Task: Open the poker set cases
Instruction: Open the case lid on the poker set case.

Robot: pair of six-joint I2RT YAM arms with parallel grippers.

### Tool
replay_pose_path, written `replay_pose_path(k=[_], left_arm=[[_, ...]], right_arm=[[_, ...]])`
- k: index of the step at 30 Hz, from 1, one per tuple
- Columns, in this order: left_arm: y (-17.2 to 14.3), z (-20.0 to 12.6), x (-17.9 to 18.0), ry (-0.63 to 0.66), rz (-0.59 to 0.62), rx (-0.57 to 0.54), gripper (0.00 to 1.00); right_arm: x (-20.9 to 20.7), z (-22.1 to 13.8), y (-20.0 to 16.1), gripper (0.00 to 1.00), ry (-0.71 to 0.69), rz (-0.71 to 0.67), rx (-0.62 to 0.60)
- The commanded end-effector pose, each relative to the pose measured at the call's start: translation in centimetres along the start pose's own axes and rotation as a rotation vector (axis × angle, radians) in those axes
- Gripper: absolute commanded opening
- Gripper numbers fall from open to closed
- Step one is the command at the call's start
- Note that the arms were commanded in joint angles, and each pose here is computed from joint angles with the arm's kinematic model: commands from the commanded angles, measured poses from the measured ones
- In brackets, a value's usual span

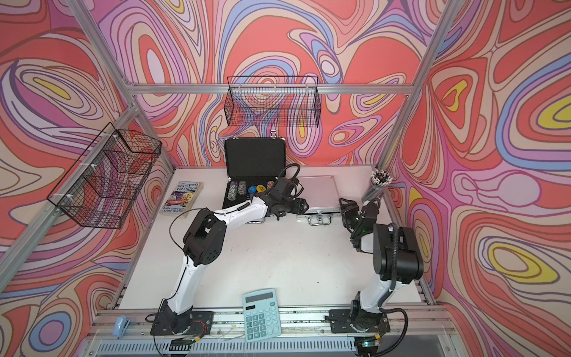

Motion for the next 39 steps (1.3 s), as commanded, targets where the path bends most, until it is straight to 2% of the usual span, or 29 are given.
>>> replay_pose_path(k=[1,9,15,21,26,39], left_arm=[[2.6,-2.7,-3.9,-0.127,0.043,-0.075,0.68],[4.2,-4.7,-3.9,-0.125,0.049,-0.124,0.74],[6.3,-8.5,-3.8,-0.104,0.076,-0.208,0.81],[6.4,-12.0,-3.3,-0.067,0.097,-0.256,0.83],[5.2,-13.7,-2.8,-0.043,0.11,-0.26,0.83],[-2.7,-12.7,-0.2,0.003,0.044,-0.123,0.8]], right_arm=[[3.6,0.1,-2.4,0.73,0.167,-0.003,0.144],[5.5,-0.1,-2.7,0.71,0.22,-0.007,0.172],[7.2,0.4,-2.3,0.71,0.241,-0.043,0.175],[9.3,1.3,-1.9,0.71,0.273,-0.07,0.181],[11.8,2.5,-1.1,0.71,0.301,-0.114,0.178],[16.1,9.4,0.7,0.71,0.33,-0.202,0.233]])
Point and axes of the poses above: each gripper's point midway between its finger pads, its own z axis out along the fingers, its own x axis along the line the jaws close on, y = z × x, the point moved 4 cm from there along -z, back along the fingers, and after that the axes turned 12 degrees about z, right-handed, at the moved point
